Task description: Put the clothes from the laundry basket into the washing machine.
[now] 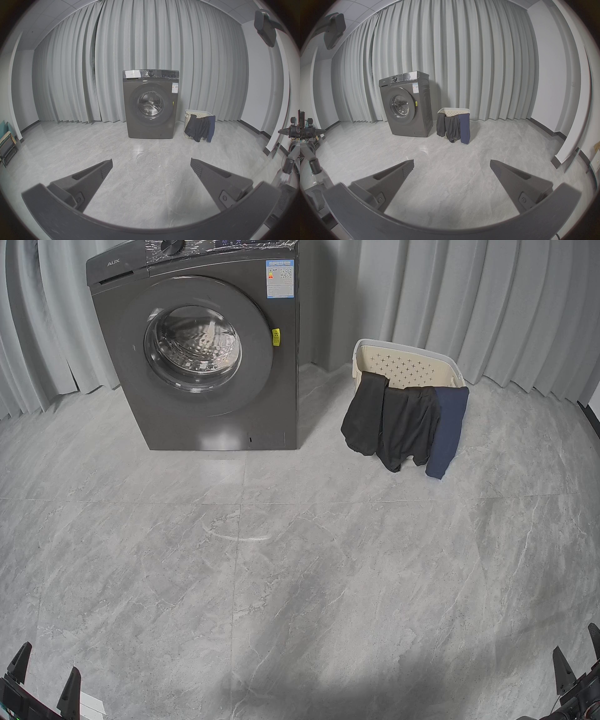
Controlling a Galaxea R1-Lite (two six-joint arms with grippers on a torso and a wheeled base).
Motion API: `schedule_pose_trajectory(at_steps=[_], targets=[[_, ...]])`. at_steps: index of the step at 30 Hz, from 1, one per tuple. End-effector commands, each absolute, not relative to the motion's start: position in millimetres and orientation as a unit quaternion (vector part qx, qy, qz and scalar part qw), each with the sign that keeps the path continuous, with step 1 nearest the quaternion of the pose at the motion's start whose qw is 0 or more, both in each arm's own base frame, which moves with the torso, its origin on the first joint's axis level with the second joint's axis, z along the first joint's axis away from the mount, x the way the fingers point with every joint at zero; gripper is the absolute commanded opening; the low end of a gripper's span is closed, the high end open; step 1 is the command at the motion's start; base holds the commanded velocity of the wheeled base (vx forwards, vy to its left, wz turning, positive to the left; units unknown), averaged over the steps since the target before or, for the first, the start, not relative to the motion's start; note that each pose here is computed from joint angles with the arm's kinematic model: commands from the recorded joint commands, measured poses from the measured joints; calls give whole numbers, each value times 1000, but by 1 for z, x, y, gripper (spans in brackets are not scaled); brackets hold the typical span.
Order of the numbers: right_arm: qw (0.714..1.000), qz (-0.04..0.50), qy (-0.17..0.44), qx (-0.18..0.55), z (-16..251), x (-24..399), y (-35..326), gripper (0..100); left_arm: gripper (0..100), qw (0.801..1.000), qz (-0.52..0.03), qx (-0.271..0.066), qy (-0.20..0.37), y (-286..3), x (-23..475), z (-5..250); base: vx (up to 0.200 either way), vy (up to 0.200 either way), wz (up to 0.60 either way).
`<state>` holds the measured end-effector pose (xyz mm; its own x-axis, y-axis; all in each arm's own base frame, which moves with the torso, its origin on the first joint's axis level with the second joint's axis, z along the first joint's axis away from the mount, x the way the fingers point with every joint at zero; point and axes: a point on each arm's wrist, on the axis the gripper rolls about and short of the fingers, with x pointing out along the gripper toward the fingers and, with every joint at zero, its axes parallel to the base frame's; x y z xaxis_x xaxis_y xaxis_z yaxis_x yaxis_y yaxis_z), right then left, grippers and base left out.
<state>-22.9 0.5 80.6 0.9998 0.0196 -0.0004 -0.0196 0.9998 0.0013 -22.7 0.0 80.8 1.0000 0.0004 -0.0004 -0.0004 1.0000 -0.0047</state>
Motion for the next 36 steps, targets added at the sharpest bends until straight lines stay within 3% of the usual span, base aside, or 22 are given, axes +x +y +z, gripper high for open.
schedule_pose_trajectory(at_steps=[1, 36], targets=[[1000, 10, 5, 1, 75, -22, 1, 100, 100, 1000, 0, -5, 0, 0, -23, 75, 0, 0, 0], [1000, 11, 4, 0, 75, -22, 1, 100, 100, 1000, 2, -9, 0, 0, -23, 76, 200, 0, 0]])
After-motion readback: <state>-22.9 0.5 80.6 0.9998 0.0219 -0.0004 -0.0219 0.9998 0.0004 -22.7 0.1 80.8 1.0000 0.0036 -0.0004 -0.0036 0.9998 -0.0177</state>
